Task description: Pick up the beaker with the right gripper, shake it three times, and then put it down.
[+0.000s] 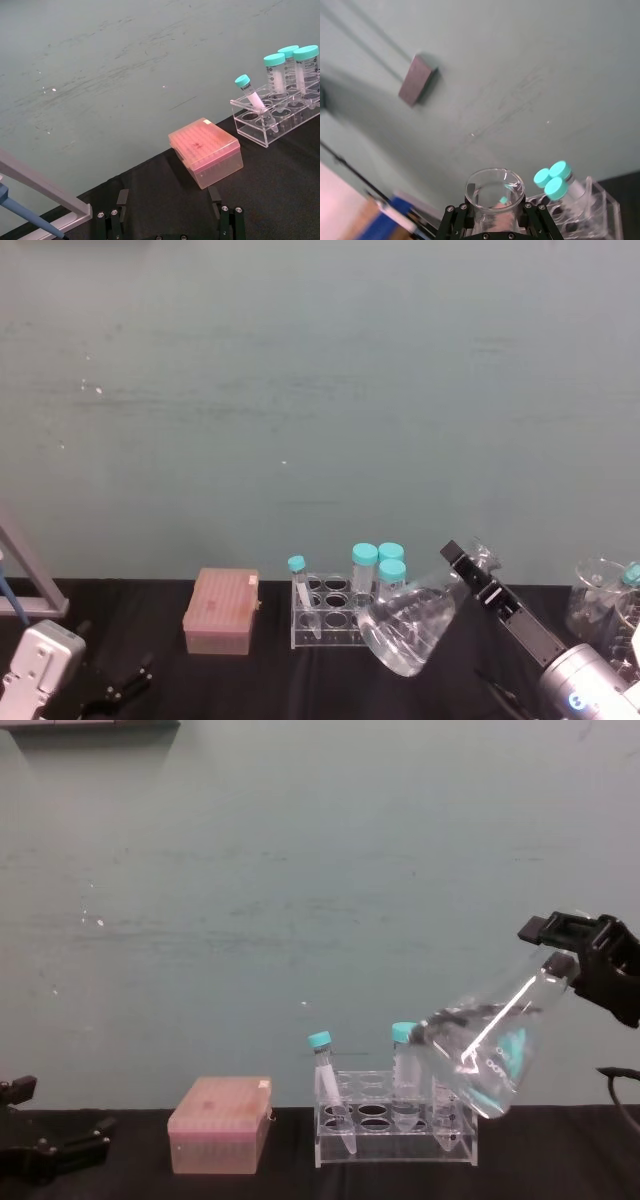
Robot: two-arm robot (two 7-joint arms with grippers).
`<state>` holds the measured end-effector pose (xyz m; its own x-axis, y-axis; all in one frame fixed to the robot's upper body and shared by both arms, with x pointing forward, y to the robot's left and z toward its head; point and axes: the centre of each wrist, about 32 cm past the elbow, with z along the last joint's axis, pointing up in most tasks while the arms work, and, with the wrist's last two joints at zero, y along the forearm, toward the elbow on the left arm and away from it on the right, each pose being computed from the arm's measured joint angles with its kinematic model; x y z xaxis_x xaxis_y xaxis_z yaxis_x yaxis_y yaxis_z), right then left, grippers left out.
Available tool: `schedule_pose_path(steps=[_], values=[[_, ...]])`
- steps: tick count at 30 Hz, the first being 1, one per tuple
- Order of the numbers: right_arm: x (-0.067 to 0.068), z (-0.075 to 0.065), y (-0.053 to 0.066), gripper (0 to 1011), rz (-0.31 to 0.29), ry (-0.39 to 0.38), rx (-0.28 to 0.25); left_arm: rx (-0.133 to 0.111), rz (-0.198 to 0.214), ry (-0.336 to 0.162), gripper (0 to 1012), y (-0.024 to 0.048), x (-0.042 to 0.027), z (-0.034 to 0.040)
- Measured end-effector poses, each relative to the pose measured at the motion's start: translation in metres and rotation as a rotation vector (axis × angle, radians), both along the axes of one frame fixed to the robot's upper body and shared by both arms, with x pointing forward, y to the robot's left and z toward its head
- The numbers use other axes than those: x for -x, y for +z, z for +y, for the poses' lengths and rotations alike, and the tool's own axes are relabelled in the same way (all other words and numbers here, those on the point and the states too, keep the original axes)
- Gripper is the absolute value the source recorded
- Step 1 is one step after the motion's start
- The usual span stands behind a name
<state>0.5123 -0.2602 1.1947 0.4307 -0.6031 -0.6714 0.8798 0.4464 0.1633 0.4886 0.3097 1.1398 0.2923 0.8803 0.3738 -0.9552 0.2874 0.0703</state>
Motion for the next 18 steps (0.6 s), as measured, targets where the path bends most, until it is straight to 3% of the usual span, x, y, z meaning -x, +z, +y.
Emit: schedule_pose_path(steps=[3,5,6,9,11,14,15,18], values=[[0.002,0.002,-0.002,450,0.036,-0.009,-0.085,0.000,0.000,0.000,1000,0.0000,0.0000,0.0000],[0.004,0.005,-0.004,451,0.075,-0.018,-0.173,0.000,0.000,0.000,1000,0.0000,0.0000,0.0000],[0.004,0.005,-0.004,451,0.075,-0.018,-0.173,0.000,0.000,0.000,1000,0.0000,0.0000,0.0000],[0.006,0.007,-0.006,450,0.108,-0.023,-0.240,0.000,0.000,0.000,1000,0.0000,0.0000,0.0000],[0.006,0.007,-0.006,450,0.114,-0.024,-0.247,0.000,0.000,0.000,1000,0.0000,0.0000,0.0000],[0.004,0.005,-0.004,451,0.106,-0.023,-0.182,0.000,0.000,0.000,1000,0.0000,0.0000,0.0000],[0.002,0.000,-0.002,450,0.082,-0.026,-0.087,0.000,0.000,0.000,1000,0.0000,0.0000,0.0000],[-0.001,-0.005,0.002,450,0.032,-0.028,0.067,0.000,0.000,0.000,1000,0.0000,0.0000,0.0000]])
